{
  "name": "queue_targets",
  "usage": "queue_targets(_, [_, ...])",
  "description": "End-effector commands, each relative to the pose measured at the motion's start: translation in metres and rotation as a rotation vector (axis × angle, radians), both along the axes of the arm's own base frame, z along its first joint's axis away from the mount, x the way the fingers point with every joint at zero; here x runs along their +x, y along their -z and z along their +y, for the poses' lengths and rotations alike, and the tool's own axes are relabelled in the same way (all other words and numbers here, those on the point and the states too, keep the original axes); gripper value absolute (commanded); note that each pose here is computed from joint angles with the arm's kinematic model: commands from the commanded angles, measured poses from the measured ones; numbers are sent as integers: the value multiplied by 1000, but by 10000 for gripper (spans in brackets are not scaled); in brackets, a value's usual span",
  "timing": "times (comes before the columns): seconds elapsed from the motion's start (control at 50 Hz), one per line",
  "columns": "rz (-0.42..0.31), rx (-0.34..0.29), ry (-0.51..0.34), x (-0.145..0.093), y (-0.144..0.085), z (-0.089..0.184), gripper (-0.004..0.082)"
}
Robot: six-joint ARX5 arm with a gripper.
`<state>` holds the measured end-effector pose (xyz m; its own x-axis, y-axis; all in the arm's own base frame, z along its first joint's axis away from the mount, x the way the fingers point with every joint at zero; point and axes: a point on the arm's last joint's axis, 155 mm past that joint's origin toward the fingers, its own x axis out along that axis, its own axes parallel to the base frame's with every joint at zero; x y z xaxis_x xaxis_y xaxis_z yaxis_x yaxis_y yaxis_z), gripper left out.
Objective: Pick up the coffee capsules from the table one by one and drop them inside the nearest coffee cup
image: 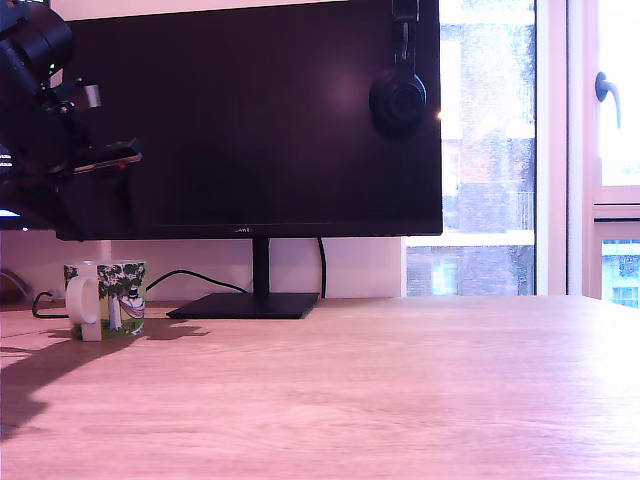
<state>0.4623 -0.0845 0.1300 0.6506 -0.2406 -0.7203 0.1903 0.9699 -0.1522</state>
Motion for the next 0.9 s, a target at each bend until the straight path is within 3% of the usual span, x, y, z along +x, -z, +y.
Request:
queue_targets(0.0, [2, -3, 8, 0, 0, 0, 641])
queue_targets(0.06, [-8, -3, 30, -2, -7, -3, 499])
queue_targets(0.22, [-40, -23, 64, -9, -26, -8, -22])
queue_targets(0.62, [-178, -26, 88, -28, -64, -8, -12])
queue_targets(0.88, [-279, -45, 87, -66, -56, 0, -11])
